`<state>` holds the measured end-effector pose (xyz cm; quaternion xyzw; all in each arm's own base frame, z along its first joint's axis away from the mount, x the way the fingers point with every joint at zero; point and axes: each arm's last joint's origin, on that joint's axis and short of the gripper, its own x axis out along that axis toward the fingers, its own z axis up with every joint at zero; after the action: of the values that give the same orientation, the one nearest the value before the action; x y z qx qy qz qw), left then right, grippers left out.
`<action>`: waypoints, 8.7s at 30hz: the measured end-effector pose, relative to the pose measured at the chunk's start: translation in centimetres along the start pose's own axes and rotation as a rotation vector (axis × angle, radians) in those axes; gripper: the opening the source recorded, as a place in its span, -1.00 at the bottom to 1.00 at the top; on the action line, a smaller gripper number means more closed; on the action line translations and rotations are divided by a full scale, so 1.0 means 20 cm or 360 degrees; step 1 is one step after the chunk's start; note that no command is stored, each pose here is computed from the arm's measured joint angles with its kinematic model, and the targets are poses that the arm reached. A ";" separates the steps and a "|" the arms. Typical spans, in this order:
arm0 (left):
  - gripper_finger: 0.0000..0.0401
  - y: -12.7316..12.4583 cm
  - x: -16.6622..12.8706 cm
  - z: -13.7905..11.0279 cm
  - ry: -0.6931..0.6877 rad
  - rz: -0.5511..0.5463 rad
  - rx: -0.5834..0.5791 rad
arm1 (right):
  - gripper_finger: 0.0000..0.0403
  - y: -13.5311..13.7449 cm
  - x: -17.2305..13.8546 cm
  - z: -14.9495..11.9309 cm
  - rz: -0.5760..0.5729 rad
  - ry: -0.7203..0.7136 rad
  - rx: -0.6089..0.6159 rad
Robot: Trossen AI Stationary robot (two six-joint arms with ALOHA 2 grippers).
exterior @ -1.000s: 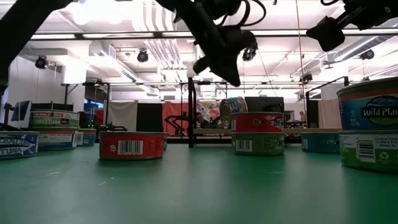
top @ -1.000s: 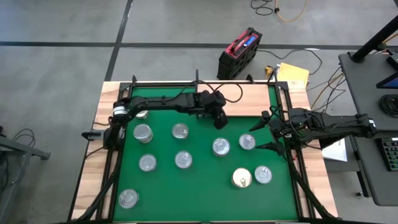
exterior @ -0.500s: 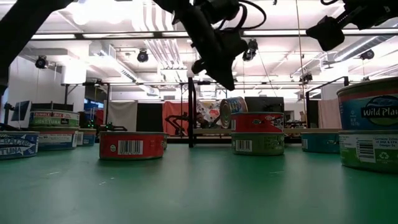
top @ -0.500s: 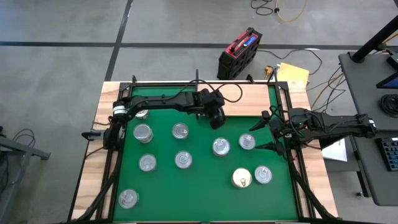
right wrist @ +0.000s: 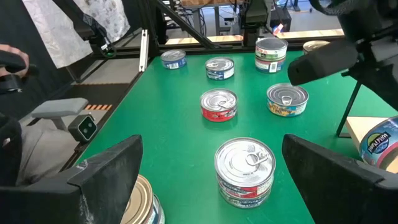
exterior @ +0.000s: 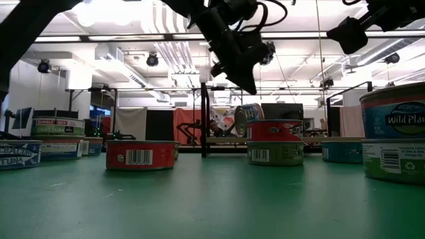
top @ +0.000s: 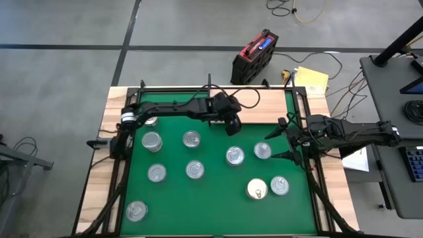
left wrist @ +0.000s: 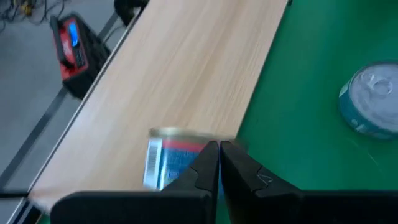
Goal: Stack canned seafood by type on shelf
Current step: Put the blue/pink tuna can on the shelf
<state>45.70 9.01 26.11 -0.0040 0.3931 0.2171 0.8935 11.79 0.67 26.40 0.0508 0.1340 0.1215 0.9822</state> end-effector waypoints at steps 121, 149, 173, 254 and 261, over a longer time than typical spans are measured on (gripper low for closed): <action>-1.00 -0.27 -0.42 -0.39 -0.0257 -0.0008 0.0487 | 0.87 -0.23 0.24 0.01 -0.1942 0.0007 0.0039; -1.00 -0.25 -0.12 -0.52 -0.0402 0.0001 0.0407 | -0.96 -0.69 0.53 -0.02 -0.1368 0.0419 0.0349; -1.00 -0.19 0.10 -0.57 -0.0324 0.0214 0.0264 | -0.96 -0.81 0.58 -0.08 -0.1079 0.0346 0.0487; -1.00 0.41 -0.44 -0.64 -0.0387 0.0161 -0.0136 | -0.96 -0.76 0.68 -0.12 -0.0919 0.0247 0.0554; -1.00 0.38 -0.34 -0.65 -0.0387 0.0047 -0.0149 | -0.96 -0.76 0.68 -0.11 -0.0934 0.0221 0.0538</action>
<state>29.57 11.06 23.20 -0.0136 0.2715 0.2471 0.9301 27.25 -10.48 18.83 0.1637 0.2277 -0.1869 0.9415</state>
